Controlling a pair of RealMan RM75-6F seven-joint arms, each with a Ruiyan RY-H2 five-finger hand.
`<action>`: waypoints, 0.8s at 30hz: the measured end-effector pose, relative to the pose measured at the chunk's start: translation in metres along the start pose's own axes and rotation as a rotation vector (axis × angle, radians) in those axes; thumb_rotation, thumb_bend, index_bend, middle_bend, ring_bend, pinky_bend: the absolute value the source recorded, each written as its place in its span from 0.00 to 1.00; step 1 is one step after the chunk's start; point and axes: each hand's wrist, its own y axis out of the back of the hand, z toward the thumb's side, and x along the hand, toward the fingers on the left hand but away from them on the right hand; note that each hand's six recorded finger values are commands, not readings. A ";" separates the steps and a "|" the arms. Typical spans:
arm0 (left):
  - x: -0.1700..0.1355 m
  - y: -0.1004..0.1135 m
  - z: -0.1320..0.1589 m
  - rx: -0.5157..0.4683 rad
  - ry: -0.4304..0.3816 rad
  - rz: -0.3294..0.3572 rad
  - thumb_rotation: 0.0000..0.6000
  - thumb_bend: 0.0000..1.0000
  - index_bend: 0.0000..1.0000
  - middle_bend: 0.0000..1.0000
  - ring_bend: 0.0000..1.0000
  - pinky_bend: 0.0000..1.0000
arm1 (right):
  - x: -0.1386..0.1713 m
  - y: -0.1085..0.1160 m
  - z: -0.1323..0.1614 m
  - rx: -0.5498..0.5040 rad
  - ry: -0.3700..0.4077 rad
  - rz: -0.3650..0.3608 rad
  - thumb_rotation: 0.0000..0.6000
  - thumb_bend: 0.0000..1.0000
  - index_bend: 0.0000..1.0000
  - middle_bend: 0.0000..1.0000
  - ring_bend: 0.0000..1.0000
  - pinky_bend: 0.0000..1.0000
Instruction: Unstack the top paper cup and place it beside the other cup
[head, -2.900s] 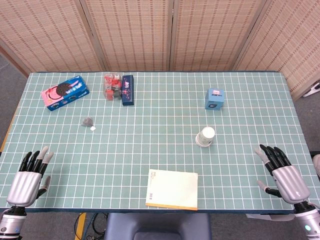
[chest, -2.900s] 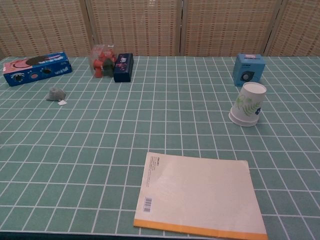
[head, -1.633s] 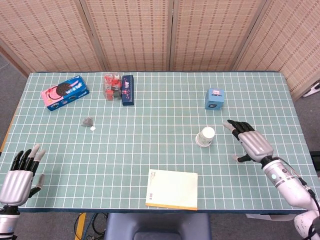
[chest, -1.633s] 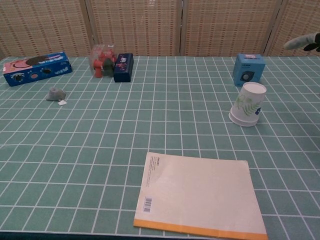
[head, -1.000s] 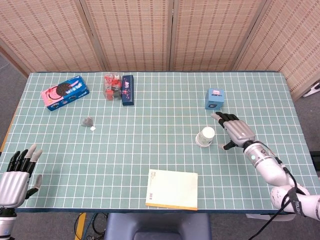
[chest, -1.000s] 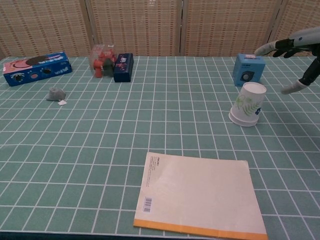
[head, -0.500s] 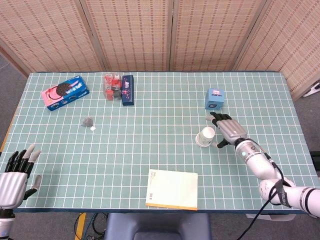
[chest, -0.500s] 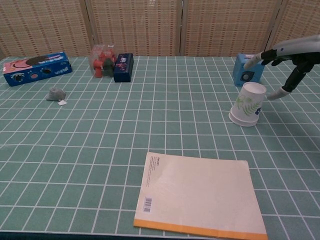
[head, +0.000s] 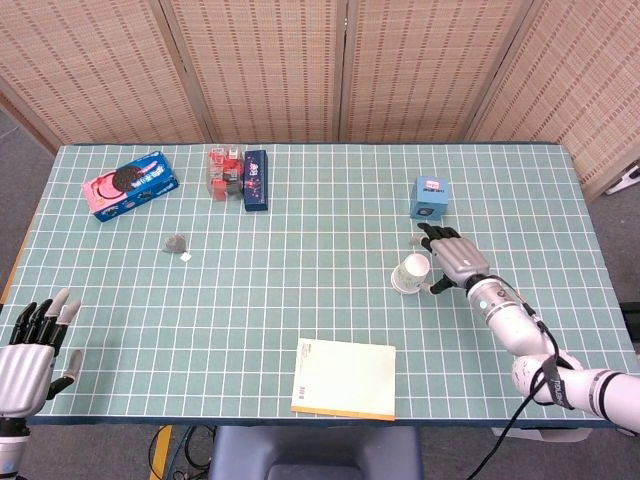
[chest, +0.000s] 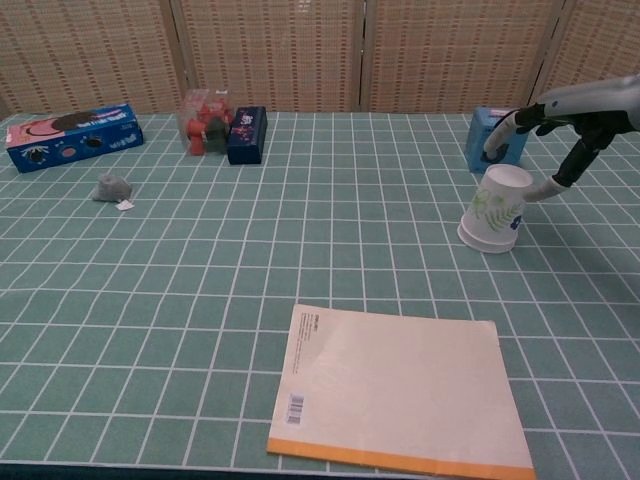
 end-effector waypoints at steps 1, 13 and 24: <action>0.000 0.000 0.000 0.000 0.000 0.000 1.00 0.50 0.00 0.00 0.00 0.00 | -0.001 0.000 0.000 0.000 0.001 0.000 1.00 0.22 0.19 0.00 0.00 0.00; -0.001 0.001 -0.001 -0.005 0.001 0.003 1.00 0.50 0.00 0.00 0.00 0.00 | -0.009 -0.005 -0.001 -0.001 -0.005 0.007 1.00 0.23 0.24 0.00 0.00 0.00; -0.001 0.000 0.001 -0.006 -0.018 0.002 1.00 0.50 0.00 0.00 0.00 0.00 | -0.015 -0.004 0.001 0.008 -0.006 -0.013 1.00 0.26 0.37 0.00 0.00 0.00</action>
